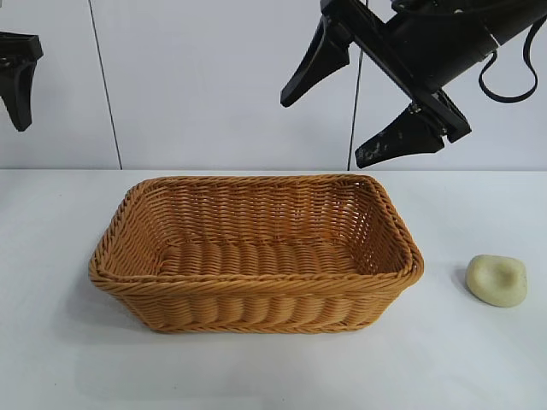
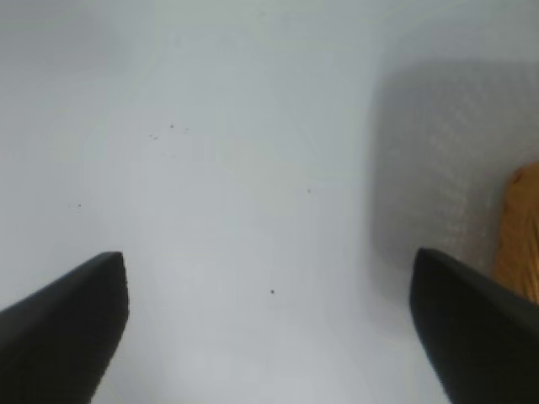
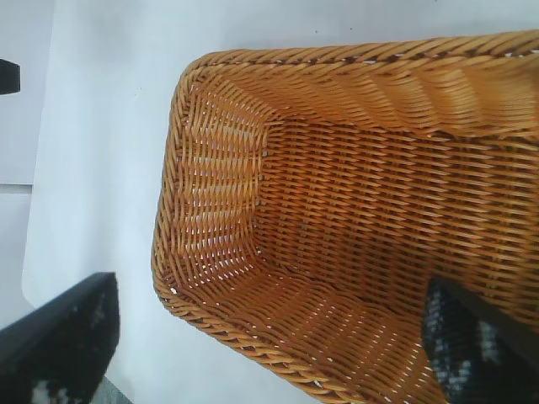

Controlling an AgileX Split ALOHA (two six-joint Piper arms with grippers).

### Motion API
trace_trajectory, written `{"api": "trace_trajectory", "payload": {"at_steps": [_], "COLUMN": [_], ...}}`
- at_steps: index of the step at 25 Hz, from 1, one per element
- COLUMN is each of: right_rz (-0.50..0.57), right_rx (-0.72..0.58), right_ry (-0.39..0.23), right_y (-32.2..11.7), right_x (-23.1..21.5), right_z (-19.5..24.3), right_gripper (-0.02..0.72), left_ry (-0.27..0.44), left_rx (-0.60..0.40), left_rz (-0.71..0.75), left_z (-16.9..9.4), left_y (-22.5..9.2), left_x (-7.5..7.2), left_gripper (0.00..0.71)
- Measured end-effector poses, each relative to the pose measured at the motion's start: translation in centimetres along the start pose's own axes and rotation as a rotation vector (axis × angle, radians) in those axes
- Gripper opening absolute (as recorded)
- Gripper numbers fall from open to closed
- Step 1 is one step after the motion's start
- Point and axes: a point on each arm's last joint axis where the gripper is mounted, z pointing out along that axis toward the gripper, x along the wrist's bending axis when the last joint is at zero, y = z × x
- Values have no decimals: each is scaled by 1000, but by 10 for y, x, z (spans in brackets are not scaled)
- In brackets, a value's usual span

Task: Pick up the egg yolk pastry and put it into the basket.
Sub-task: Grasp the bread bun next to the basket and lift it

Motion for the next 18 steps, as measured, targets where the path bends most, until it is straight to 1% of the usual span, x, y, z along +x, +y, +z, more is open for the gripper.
{"api": "trace_trajectory", "payload": {"at_steps": [4, 8, 12, 14, 18], "right_rz": [0, 0, 0, 0, 0], "right_rx": [0, 0, 0, 0, 0], "right_ry": [0, 0, 0, 0, 0], "right_y": [0, 0, 0, 0, 0], "right_x": [0, 0, 0, 0, 0], "right_z": [0, 0, 0, 0, 0], "right_gripper": [695, 695, 695, 695, 695], "left_ry": [-4, -3, -3, -3, -5], "left_rx": [3, 13, 18, 20, -19], "left_rz": [3, 4, 6, 13, 20], "left_z": [-1, -10, -31, -42, -71], "left_y": [-1, -17, -51, -72, -123], "left_x": [0, 1, 3, 5, 8], "left_gripper": [649, 648, 648, 648, 648]}}
